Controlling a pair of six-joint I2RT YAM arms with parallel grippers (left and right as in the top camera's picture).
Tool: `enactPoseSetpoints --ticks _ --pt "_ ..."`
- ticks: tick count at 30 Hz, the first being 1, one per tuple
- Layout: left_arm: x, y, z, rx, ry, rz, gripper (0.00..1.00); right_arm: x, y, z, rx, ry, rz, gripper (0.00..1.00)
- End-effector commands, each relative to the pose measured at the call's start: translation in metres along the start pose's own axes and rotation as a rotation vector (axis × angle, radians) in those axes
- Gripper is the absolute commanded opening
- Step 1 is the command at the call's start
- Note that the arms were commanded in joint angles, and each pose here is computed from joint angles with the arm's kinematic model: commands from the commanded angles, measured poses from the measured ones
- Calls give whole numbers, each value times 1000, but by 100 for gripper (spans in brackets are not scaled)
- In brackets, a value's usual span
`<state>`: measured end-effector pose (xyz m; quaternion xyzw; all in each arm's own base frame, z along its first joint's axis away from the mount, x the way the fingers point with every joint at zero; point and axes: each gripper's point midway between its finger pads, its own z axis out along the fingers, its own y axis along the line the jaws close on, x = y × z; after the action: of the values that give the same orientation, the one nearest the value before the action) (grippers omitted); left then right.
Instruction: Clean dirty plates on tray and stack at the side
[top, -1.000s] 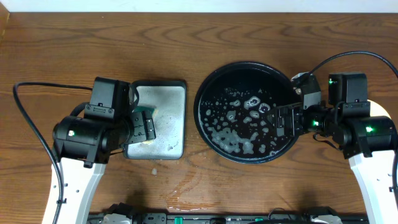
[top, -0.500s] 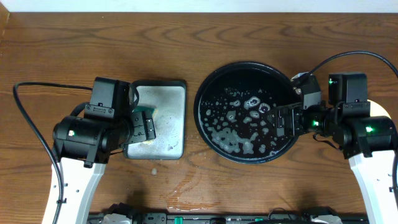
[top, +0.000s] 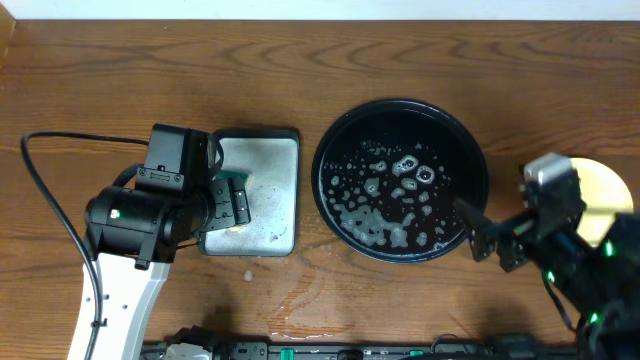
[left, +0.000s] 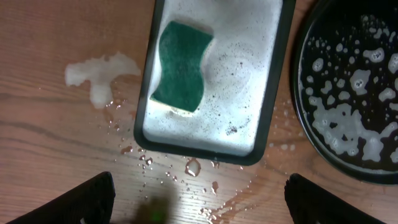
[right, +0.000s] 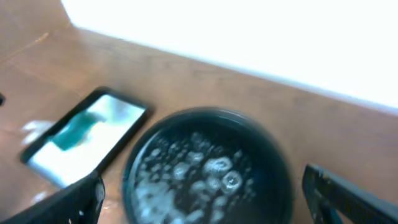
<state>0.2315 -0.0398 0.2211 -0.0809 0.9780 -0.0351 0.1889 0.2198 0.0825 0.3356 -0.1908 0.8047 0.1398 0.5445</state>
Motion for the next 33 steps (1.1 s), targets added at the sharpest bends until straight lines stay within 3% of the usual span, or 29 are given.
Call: enactPoseSetpoints --ticks 1,13,21,33 --pt "-2 3 -1 -13 -4 -5 88 30 -12 12 77 -42 -130 99" --pt "-2 3 -1 -14 -4 -5 88 134 -14 53 104 -185 -176 99" --pt "-2 3 -1 -13 -4 -5 88 144 -10 66 90 -373 -234 99" --pt "-2 3 -1 -14 -4 -5 88 152 -8 69 78 -348 -221 99"
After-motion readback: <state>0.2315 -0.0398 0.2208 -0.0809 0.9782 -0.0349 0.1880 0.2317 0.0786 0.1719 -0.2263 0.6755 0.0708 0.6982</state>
